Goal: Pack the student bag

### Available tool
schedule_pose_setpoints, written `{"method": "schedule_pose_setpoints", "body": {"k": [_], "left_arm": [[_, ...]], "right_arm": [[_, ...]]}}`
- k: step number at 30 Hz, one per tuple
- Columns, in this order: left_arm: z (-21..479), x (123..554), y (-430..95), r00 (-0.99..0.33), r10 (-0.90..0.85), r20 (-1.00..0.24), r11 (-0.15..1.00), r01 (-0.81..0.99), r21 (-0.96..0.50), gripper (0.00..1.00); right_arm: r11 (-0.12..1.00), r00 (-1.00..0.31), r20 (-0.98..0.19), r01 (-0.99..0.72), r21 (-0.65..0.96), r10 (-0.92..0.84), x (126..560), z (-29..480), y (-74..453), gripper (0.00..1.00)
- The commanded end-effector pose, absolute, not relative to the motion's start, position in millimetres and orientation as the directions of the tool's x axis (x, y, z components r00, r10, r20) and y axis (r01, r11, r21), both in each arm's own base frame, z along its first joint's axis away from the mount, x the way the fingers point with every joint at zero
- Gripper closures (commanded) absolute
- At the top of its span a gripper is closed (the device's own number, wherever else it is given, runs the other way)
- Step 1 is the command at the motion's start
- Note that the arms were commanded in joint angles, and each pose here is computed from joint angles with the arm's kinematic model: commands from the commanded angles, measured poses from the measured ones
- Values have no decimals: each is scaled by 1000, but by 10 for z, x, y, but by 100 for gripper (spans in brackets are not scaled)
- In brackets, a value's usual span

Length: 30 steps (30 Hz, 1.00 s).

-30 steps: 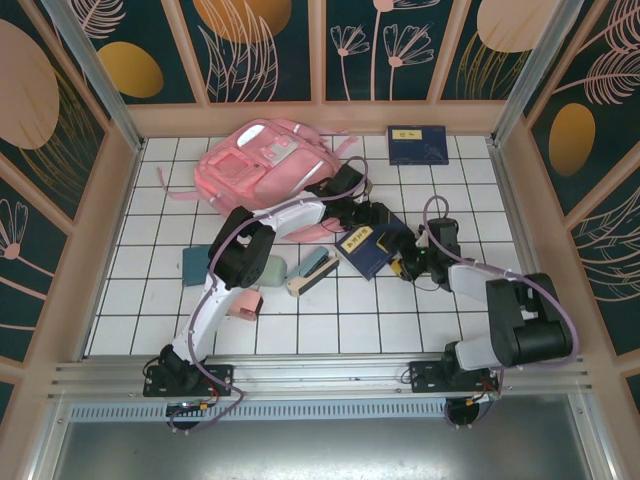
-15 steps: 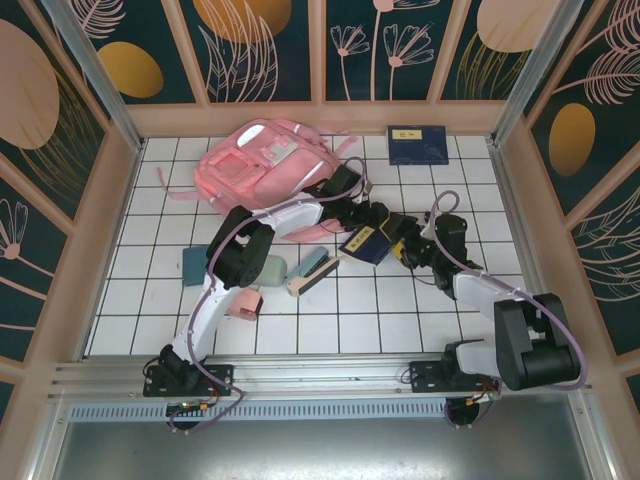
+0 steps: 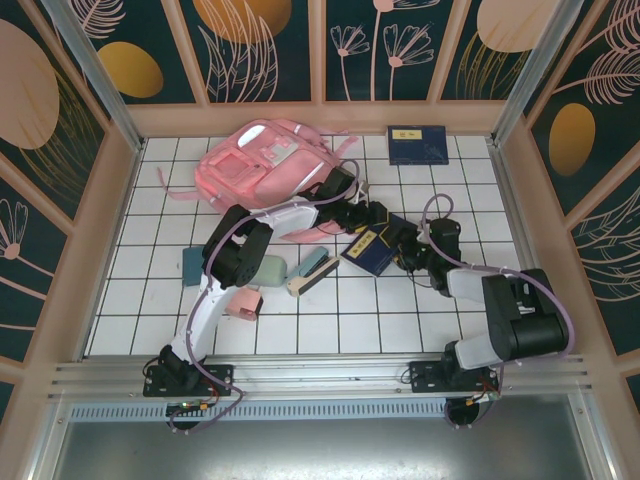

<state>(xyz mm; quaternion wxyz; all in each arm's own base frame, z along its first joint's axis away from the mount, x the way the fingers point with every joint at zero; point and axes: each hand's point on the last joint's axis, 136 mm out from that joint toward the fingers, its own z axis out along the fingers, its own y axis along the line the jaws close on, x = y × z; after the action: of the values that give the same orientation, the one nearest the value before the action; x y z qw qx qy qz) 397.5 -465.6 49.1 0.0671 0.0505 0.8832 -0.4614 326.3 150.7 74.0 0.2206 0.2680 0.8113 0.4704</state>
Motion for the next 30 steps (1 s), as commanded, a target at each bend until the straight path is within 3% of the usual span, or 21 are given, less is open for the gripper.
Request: {"method": "schedule_pose_setpoints", "body": {"k": [1, 6, 9, 19, 25, 30], "left_arm": [[67, 3475, -4597, -994, 72, 84, 622, -21, -782, 29], [103, 3593, -4468, -999, 28, 43, 669, -13, -743, 30], [278, 3725, -4372, -999, 19, -33, 700, 37, -713, 29], [1391, 3968, -4256, -920, 139, -366, 728, 346, -592, 27], [1761, 4301, -3744, -799, 243, -550, 873, 428, -235, 26], [1668, 4594, -3242, -756, 295, -584, 931, 364, -1, 26]], "right_arm": [[409, -749, -148, 175, 895, 645, 3375, 797, 1533, 52], [440, -736, -165, 197, 876, 657, 3398, 729, 1480, 77], [492, -732, -193, 218, 843, 654, 3338, 666, 1407, 100], [663, -756, -237, 323, 675, 610, 3074, 416, 1184, 100], [706, -775, -262, 309, 637, 575, 3036, 405, 1168, 100], [722, -787, -269, 296, 626, 555, 3010, 389, 1204, 100]]}}
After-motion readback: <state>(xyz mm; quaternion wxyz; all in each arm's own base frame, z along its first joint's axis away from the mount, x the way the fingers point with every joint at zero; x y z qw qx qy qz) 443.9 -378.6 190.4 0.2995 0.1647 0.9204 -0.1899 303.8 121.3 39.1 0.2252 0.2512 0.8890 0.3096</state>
